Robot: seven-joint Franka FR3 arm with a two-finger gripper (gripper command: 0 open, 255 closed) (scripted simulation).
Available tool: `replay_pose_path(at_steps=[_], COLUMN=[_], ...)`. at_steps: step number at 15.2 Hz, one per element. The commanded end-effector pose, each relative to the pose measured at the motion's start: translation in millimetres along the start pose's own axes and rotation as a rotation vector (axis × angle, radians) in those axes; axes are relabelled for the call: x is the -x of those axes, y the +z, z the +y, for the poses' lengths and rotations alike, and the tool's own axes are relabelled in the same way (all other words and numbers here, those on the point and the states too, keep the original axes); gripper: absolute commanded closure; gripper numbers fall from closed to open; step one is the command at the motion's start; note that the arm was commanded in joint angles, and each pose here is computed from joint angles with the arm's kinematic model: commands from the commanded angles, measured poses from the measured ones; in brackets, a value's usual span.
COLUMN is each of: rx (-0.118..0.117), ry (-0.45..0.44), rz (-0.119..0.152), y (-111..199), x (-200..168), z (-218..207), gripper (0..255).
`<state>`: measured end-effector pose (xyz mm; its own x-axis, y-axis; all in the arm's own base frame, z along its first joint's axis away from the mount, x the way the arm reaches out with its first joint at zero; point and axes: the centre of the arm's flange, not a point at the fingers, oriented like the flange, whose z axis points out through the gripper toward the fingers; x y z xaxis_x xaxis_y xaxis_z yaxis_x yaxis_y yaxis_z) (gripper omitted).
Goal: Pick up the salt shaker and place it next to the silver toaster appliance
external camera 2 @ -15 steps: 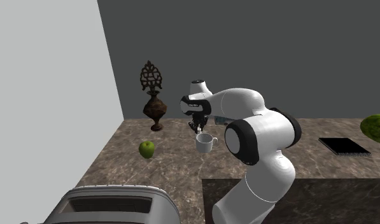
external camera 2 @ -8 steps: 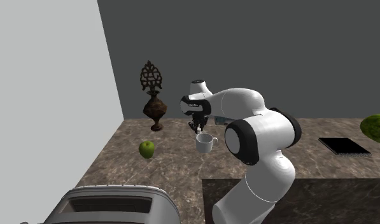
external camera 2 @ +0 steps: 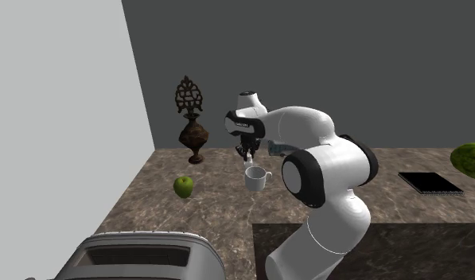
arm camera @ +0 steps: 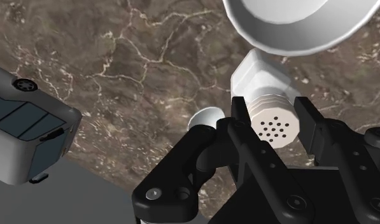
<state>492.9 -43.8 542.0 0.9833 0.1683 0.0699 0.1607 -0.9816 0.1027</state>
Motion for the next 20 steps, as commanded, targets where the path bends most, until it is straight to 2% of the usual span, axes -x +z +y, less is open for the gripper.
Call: replay_pose_path(at_steps=[1,20], rx=[0.000,0.000], ry=[0.000,0.000], rz=[0.000,0.000], y=[-10,-110], x=[-1,-8], z=[2,12], gripper=[255,255])
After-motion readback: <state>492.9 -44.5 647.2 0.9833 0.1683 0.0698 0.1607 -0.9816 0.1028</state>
